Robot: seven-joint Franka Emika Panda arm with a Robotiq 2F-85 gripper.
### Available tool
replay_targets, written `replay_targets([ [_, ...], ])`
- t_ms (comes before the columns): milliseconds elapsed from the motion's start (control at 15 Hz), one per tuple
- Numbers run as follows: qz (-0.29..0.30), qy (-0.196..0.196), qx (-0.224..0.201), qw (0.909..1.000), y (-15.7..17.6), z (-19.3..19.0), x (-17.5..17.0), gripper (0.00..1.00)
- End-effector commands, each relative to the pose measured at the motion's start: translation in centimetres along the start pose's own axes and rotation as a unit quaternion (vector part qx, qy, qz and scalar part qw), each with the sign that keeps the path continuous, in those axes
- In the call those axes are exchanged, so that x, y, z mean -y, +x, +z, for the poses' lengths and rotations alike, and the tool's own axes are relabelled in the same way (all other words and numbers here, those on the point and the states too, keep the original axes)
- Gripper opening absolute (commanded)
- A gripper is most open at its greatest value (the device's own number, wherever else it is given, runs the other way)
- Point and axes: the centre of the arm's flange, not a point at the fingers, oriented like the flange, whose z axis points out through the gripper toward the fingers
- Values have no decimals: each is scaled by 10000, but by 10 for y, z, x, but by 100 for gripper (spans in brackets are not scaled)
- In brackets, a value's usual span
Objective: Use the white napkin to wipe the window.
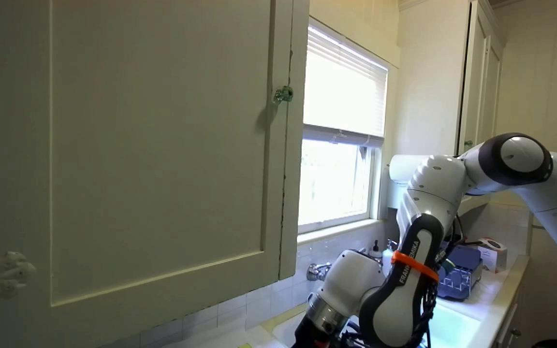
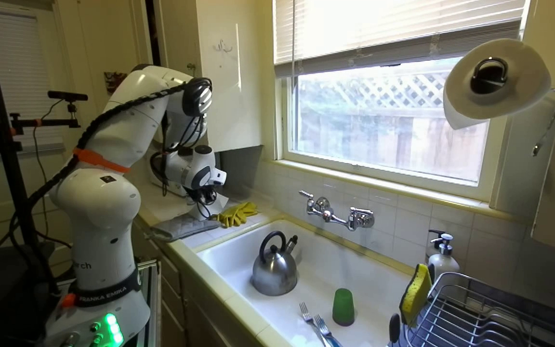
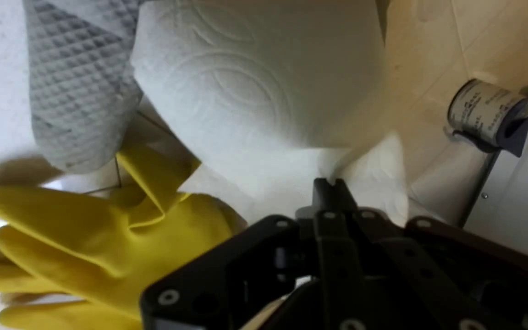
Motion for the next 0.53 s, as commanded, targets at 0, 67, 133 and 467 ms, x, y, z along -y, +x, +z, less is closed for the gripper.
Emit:
replay_targets([
  [0, -113, 138, 387, 9991, 3, 5, -2, 28],
  [67, -153, -35, 644, 9978, 3, -6, -2, 34],
  [133, -170, -296, 943, 9950, 0, -26, -2, 40],
  [467, -48, -1220, 1945, 9733, -10, -110, 13, 79],
])
